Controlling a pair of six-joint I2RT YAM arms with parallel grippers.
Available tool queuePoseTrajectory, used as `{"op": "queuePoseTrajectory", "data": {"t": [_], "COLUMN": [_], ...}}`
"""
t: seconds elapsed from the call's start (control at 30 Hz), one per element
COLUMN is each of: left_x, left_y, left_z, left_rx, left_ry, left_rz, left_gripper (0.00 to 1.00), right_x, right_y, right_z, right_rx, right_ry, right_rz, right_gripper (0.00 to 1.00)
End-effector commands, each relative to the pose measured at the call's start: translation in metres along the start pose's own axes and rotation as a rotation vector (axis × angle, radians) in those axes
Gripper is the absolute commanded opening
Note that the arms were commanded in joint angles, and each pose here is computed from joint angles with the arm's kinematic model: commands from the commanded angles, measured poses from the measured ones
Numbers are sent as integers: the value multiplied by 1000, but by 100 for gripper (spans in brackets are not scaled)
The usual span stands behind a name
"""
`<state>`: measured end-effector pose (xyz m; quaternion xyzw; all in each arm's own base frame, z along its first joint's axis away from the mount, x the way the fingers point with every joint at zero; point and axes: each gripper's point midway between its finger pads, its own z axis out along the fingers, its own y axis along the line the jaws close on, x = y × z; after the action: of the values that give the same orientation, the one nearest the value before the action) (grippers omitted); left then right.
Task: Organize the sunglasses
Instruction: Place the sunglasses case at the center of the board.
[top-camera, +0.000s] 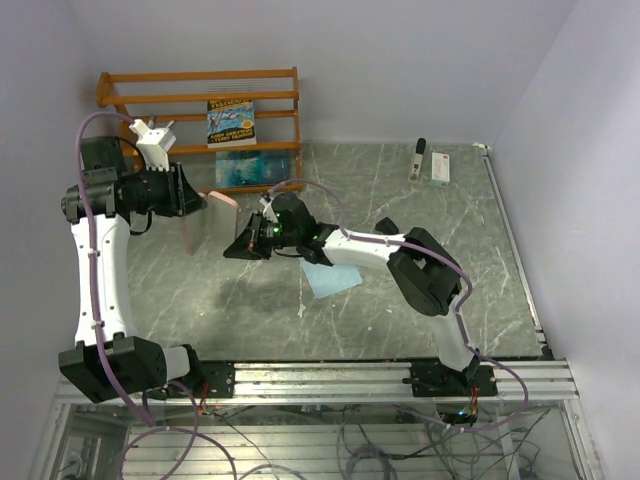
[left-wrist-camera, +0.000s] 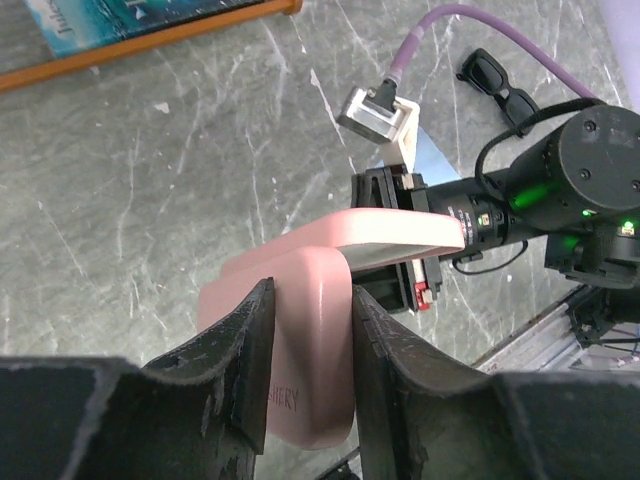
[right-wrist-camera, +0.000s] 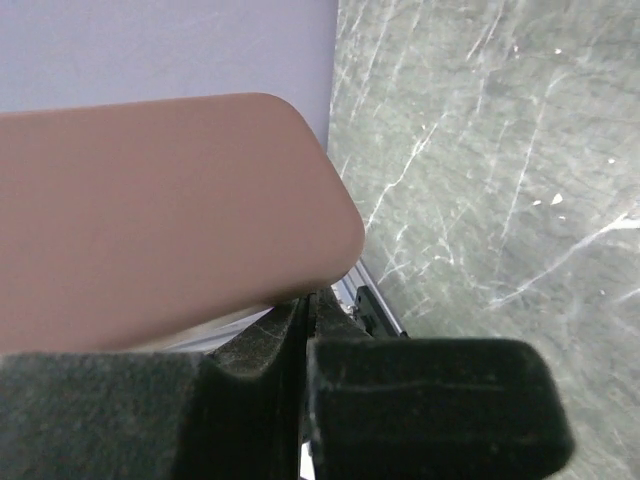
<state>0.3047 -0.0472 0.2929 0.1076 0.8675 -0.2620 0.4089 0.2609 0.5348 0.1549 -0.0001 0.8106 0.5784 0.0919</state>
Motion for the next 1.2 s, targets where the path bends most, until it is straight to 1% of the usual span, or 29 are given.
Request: {"op": "queuePoseTrajectory", "data": {"t": [0.0, 0.13, 0.37, 0.47, 0.6, 0.67, 0.77, 0.83, 0.93, 1.03, 1.07, 1.17], "left_x": [21, 43, 65, 73, 74, 80, 89, 91, 84, 79, 80, 84], "left_y": [-31, -15, 6, 12, 21, 33, 33, 38, 45, 43, 42, 34], "left_z": [-2, 14, 43, 62, 92, 109, 131, 142, 152, 163, 168, 182], "left_rx": [126, 102, 47, 36, 10, -13, -28, -45, -100, -115, -117, -115], "left_ry": [85, 194, 319, 386, 445, 488, 576, 615, 627, 631, 638, 666], "left_rz": [-80, -92, -69, -63, -58, -71, -50, -49, -28, -11, -7, 24], "left_gripper": [7, 7, 7, 7, 7, 7, 7, 7, 7, 7, 7, 7], "right_x": [-12, -6, 14, 20, 4, -1, -7, -13, -25, -37, -39, -43], "right_y": [-6, -2, -2, 2, -1, -8, -22, -34, -50, -59, -73, -94], "right_z": [2, -2, -26, -42, -50, -48, -47, -49, -53, -56, -52, -49], "right_rx": [-21, -44, -17, 0, 93, 114, 145, 169, 203, 230, 257, 304], "right_ry": [-56, -34, 24, 18, -28, -17, -4, -10, -23, -28, -18, 4], "right_rz": [-14, -34, -60, -70, -139, -138, -104, -83, -58, -56, -46, -38], "right_gripper": [0, 0, 0, 0, 0, 0, 0, 0, 0, 0, 0, 0]}}
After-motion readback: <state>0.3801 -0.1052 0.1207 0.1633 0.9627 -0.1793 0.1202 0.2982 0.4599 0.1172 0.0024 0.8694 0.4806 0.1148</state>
